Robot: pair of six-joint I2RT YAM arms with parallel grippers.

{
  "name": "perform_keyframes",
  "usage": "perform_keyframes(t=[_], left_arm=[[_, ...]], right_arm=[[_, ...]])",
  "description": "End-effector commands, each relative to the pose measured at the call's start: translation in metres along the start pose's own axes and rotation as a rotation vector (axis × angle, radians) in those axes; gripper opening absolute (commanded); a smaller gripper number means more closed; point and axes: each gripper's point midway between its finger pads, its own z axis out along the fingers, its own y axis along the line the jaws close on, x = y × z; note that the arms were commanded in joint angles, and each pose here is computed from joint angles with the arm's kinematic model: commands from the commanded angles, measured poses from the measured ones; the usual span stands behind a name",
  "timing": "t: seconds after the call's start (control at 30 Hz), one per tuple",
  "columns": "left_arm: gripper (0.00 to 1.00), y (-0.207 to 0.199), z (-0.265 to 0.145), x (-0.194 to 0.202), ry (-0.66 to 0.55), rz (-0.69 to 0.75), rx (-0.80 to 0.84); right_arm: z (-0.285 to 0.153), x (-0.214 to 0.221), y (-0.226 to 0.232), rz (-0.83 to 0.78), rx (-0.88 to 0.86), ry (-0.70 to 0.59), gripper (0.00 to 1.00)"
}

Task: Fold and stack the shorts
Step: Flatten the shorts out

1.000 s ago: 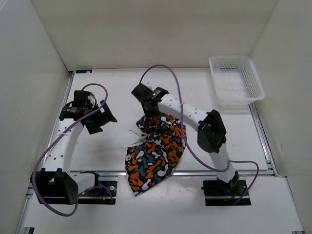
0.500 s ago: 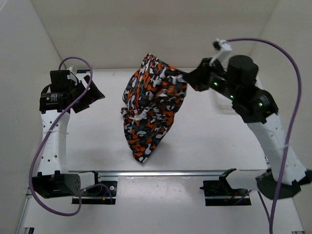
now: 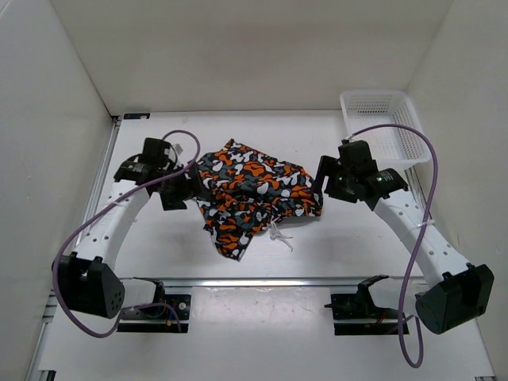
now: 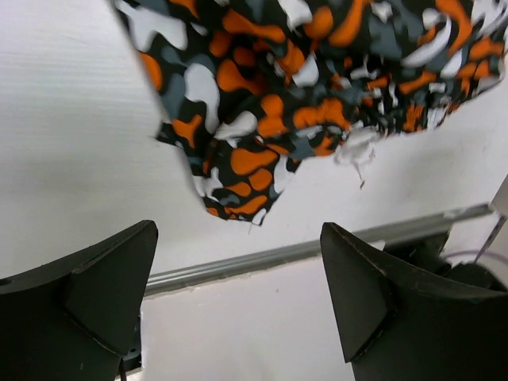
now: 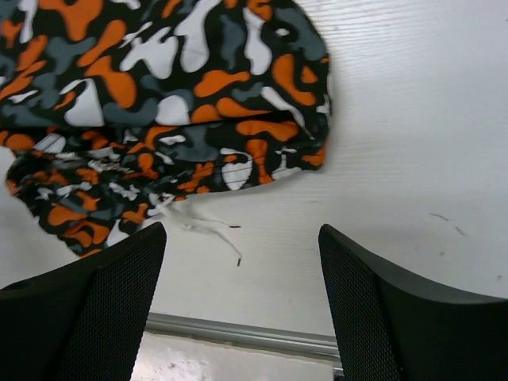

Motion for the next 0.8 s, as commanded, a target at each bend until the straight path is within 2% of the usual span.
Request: perform_keyframes(t=[0.0, 0.13, 0.27, 0.5, 0.53, 0.57, 0.6, 0.67, 0.77], left_arm=[[0.94, -0.026, 0.021, 0.014, 0.033, 0.074, 0.039], [1.0, -0.031, 0.051, 0.019, 0.069, 0.118, -0.046], [1.0, -0.025, 0.076, 0.006, 0.055, 0.133, -0.155], [1.0, -0.046, 0.132, 0.007, 0.094, 0.237, -0.187], [0.93, -0.05, 0.145, 0.014, 0.116, 0.258, -0.191], [0.81, -0.06, 0.147, 0.011, 0.116, 0.299, -0.167], [0.6, -0.069, 0.149, 0.013, 0.123, 0.311, -0.149], [0.11, -0.094, 0.145, 0.018, 0.114, 0.366, -0.098], [0.1, -0.132, 0.128, 0.036, 0.116, 0.44, 0.007]], right_arm=[[-0.008, -0.009, 0.03, 0.02, -0.065, -0.059, 0.82], [-0.006, -0.001, 0.04, 0.038, -0.084, -0.032, 0.83], [-0.01, 0.001, 0.038, 0.038, -0.083, -0.027, 0.83], [-0.038, -0.005, 0.029, 0.062, -0.088, -0.069, 0.84], [-0.043, -0.008, 0.027, 0.07, -0.094, -0.087, 0.84], [-0.046, -0.007, 0.026, 0.07, -0.093, -0.086, 0.84], [-0.045, -0.007, 0.02, 0.079, -0.07, -0.084, 0.84], [-0.055, -0.006, 0.015, 0.087, -0.073, -0.1, 0.84], [-0.061, -0.008, 0.006, 0.106, -0.056, -0.125, 0.84]])
